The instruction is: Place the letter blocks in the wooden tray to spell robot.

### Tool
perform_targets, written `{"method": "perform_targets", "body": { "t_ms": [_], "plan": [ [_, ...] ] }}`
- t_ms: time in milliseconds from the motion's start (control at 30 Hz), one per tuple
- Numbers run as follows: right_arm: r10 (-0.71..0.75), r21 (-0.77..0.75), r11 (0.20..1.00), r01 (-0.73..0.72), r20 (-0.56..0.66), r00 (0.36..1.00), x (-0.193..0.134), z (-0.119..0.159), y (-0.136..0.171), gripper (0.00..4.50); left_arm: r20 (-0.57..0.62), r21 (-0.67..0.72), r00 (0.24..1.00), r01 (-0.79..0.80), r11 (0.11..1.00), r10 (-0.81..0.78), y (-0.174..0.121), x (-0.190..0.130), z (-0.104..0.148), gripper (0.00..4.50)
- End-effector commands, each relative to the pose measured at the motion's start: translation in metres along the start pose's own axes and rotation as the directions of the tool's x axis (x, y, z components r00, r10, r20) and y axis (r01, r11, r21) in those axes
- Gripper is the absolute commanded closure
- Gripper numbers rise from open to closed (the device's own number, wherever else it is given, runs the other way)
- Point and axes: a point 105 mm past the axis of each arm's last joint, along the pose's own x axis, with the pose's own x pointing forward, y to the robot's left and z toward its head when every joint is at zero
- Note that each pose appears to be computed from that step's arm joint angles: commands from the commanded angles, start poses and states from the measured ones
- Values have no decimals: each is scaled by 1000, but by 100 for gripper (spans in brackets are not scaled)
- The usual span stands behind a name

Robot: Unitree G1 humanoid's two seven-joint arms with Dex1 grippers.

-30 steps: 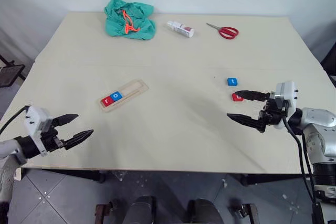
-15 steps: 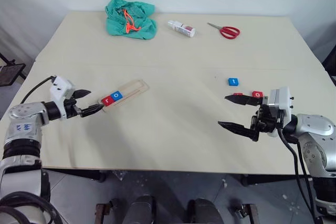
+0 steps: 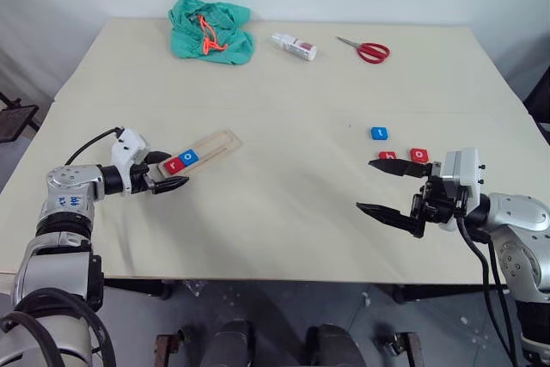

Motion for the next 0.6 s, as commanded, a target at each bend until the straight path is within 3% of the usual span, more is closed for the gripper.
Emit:
{"method": "perform_targets", "body": {
  "t_ms": [33,433,600],
  "plan": [
    [-16,-52,999,17,19,1000,-6,13,-1,4,-48,-14,998,-47,999,46,4,0,-11,0],
    [-27,-62,998,28,16,1000,-5,15,-5,4,-194,-6,980,-40,999,39,1,3,-29,0],
    [-31,-69,997,32,14,999,-4,16,-8,0,-161,-6,987,-20,1000,19,-2,5,-26,109]
  ]
}}
